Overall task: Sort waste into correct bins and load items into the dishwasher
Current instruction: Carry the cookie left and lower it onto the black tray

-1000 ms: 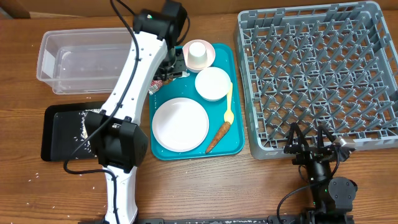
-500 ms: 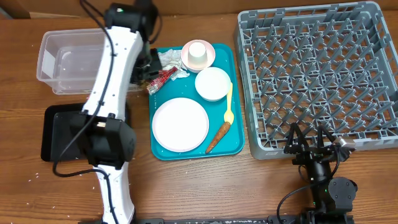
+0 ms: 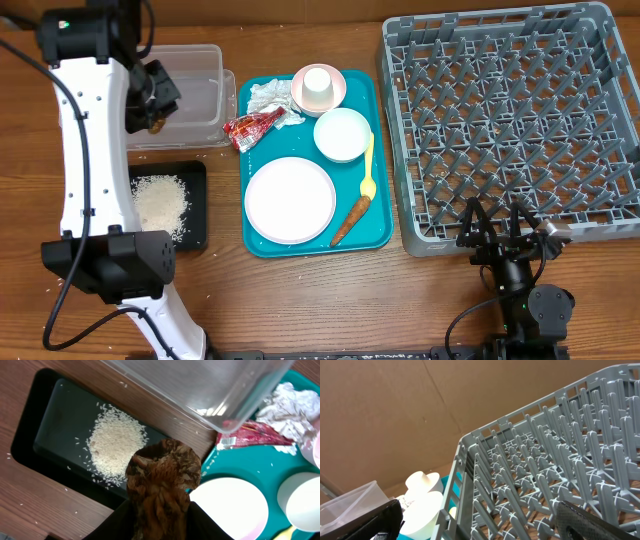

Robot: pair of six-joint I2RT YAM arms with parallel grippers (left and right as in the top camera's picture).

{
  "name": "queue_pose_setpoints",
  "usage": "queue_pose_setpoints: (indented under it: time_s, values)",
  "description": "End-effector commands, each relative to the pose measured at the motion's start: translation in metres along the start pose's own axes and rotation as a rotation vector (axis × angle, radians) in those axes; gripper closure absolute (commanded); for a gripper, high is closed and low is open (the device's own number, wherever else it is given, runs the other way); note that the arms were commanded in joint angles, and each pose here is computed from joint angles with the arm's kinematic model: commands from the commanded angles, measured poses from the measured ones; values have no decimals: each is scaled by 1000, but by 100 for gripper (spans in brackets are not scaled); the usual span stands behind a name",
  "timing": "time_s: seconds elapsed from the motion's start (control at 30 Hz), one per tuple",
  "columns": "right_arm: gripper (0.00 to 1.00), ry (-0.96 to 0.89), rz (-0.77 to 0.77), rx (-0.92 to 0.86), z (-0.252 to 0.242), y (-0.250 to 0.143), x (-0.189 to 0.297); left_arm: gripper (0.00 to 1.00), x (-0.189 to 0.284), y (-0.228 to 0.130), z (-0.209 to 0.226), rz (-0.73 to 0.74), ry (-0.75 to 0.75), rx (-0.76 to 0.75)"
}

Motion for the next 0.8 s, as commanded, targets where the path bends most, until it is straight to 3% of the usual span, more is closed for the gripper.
queue_pose_setpoints:
  time_s: [0.0,0.2,0.47,0.77]
  values:
    - [0,-4,-4,-1,-1,-2,0,65,-10,3,14,39,27,9]
    - [0,-4,-4,-1,-1,-2,0,66,-47,2,42,160,129,68]
    - [0,-4,-4,-1,-1,-2,0,65,-101,11,82,214,207,214]
    - [0,-4,-4,-1,-1,-2,0,61,-175,-14,103,278,255,272]
Point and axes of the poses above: each gripper's point midway between its finger pads, its own x axis back along the fingers, its own z axis along the line the jaws close on, y = z × x, the point moved 8 cm from there along x, back along the fingers, and after that the axes turned 9 degrees about x, right-handed, at the moved point
